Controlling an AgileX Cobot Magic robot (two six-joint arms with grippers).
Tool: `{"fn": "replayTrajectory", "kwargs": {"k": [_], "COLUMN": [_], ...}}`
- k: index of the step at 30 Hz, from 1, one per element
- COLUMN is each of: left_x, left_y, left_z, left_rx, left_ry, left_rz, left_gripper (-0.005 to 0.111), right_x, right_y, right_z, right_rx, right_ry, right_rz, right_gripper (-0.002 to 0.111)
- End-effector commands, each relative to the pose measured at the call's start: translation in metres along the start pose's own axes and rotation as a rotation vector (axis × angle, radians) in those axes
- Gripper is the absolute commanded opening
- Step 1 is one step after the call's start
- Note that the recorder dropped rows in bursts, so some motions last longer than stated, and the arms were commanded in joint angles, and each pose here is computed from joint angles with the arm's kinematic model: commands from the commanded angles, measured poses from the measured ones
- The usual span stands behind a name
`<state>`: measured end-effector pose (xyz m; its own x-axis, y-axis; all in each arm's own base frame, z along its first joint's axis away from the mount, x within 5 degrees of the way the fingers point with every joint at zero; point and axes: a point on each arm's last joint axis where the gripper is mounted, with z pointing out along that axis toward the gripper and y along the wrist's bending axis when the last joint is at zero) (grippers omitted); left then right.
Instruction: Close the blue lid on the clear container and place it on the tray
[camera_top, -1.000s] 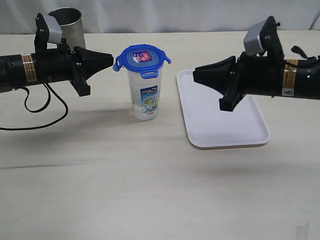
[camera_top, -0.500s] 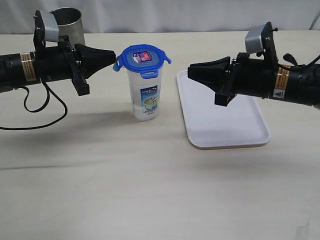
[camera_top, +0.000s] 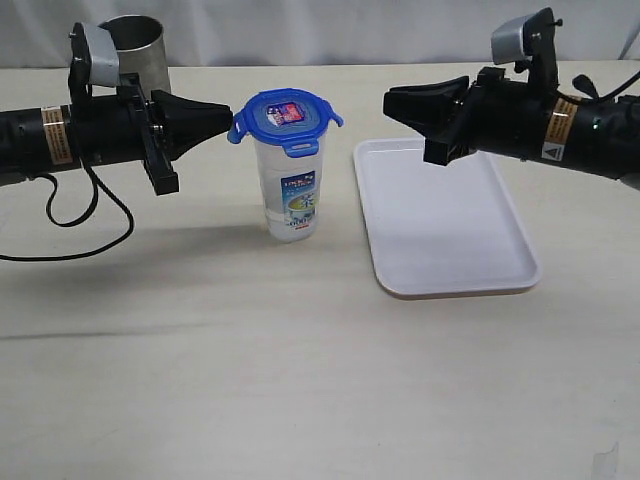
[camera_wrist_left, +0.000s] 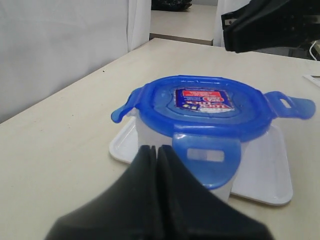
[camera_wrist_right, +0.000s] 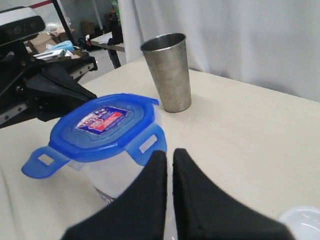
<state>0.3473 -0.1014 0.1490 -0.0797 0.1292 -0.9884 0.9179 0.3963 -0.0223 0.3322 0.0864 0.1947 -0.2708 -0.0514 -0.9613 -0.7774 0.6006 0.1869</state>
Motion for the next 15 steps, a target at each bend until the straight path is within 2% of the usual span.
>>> {"fn": "replayTrajectory", "kwargs": {"k": [1, 4, 7, 15], "left_x": [-0.003, -0.003, -0.002, -0.003], "left_y": [-0.001, -0.001, -0.001, 0.001], "left_z": [0.002, 0.002, 0.002, 0.002], "left_rx": [0.009, 0.009, 0.007, -0.004], "left_ry": [-0.014, -0.014, -0.012, -0.02], "left_rz": [0.008, 0.008, 0.007, 0.002], "left_gripper": [0.0, 0.0, 0.0, 0.0], "right_x": [0.001, 0.001, 0.003, 0.004], "right_y": [0.003, 0.016, 0.029, 0.029], "right_z": [0.004, 0.015, 0.033, 0.037], "right_rx": [-0.04, -0.095, -0.081, -0.046], "right_ry": [0.062, 0.1, 0.165, 0.209], "right_rz": [-0.06, -0.107, -0.154, -0.163], "right_gripper": [0.004, 0.004, 0.004, 0.004]}}
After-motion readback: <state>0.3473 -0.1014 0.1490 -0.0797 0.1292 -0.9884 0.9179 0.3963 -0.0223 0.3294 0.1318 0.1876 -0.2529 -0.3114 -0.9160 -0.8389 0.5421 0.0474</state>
